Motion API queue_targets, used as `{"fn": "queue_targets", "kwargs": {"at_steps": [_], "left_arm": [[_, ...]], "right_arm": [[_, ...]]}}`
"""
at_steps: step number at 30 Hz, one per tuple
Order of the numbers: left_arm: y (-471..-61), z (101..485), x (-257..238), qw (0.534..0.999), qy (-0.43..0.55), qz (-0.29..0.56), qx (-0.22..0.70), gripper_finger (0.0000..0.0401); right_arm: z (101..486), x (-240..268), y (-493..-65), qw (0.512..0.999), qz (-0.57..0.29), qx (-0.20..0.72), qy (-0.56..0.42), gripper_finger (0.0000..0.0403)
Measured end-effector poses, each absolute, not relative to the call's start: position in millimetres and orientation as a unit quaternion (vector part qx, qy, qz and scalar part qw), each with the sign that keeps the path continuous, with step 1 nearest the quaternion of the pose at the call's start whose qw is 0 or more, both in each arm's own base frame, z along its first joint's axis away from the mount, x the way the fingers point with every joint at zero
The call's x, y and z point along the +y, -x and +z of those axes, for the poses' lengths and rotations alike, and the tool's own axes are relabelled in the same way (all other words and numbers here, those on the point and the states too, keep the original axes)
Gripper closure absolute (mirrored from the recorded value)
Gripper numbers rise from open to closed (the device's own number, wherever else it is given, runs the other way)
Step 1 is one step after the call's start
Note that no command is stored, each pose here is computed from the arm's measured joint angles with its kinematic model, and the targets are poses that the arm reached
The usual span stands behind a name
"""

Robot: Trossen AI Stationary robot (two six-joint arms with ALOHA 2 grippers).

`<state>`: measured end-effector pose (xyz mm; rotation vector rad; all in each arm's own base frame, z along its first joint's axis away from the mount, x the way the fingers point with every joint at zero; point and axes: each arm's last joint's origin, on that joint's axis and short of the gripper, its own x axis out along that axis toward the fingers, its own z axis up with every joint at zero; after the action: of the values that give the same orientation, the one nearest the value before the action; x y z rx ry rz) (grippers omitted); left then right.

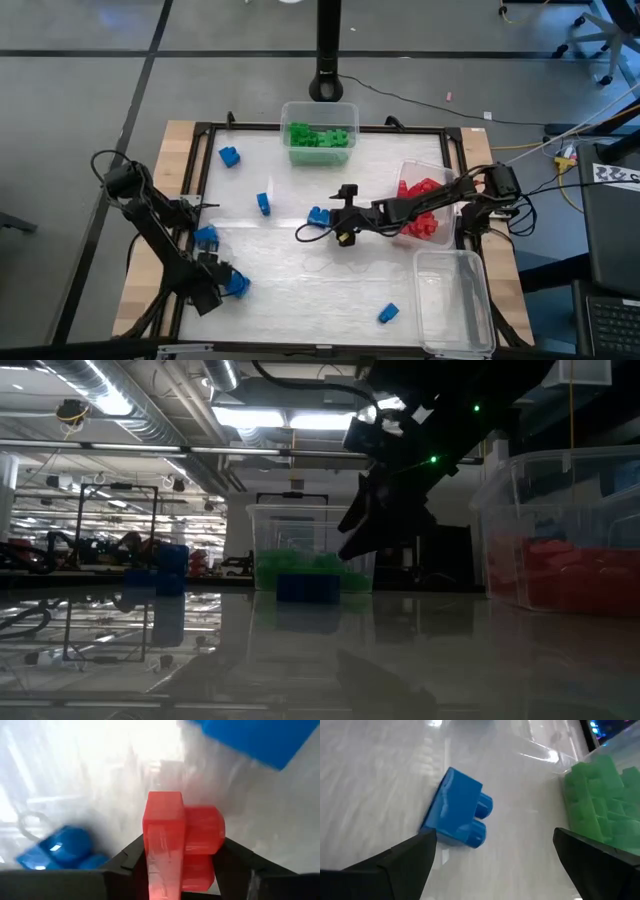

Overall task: Sort blocks
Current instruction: Put the red game piece into the middle right transparent bin

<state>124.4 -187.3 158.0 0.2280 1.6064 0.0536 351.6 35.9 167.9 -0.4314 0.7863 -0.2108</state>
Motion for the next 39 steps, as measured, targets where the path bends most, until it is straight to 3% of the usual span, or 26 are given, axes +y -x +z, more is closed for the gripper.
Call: {"fn": "queue_targets", "kwargs": {"at_steps": [6, 12, 16, 24, 36, 39], "left_arm": [[-148.8, 198.2, -187.2, 0.777, -0.097, 0.042, 0.621, 0.0242], [-166.1, 249.0, -170.6, 0.891, -0.115, 0.091, 0.429, 0.0239], [-178.5, 275.4, -158.6, 0.933, -0.129, 0.12, 0.313, 0.0238], [-216.1, 298.6, -139.9, 0.948, -0.167, 0.135, 0.233, 0.0236], [-264.2, 279.0, -113.6, 0.946, -0.148, 0.041, 0.287, 0.0235], [-274.7, 268.9, -105.9, 0.94, -0.131, 0.017, 0.313, 0.0235]], "right_arm": [[189.9, 46.3, -339.8, 0.903, -0.025, 0.373, 0.211, 0.0006], [223.5, 74.2, -326.8, 0.914, 0.002, 0.305, 0.269, 0.0006], [233.7, 87.7, -326.2, 0.912, -0.004, 0.26, 0.317, 0.0006], [242.7, 97.3, -332.8, 0.935, 0.022, 0.188, 0.3, 0.0006], [251.9, 97.8, -336.0, 0.93, 0.009, 0.144, 0.337, 0.0006], [251.8, 97.7, -336.0, 0.911, 0.014, 0.144, 0.386, 0.0006]]}}
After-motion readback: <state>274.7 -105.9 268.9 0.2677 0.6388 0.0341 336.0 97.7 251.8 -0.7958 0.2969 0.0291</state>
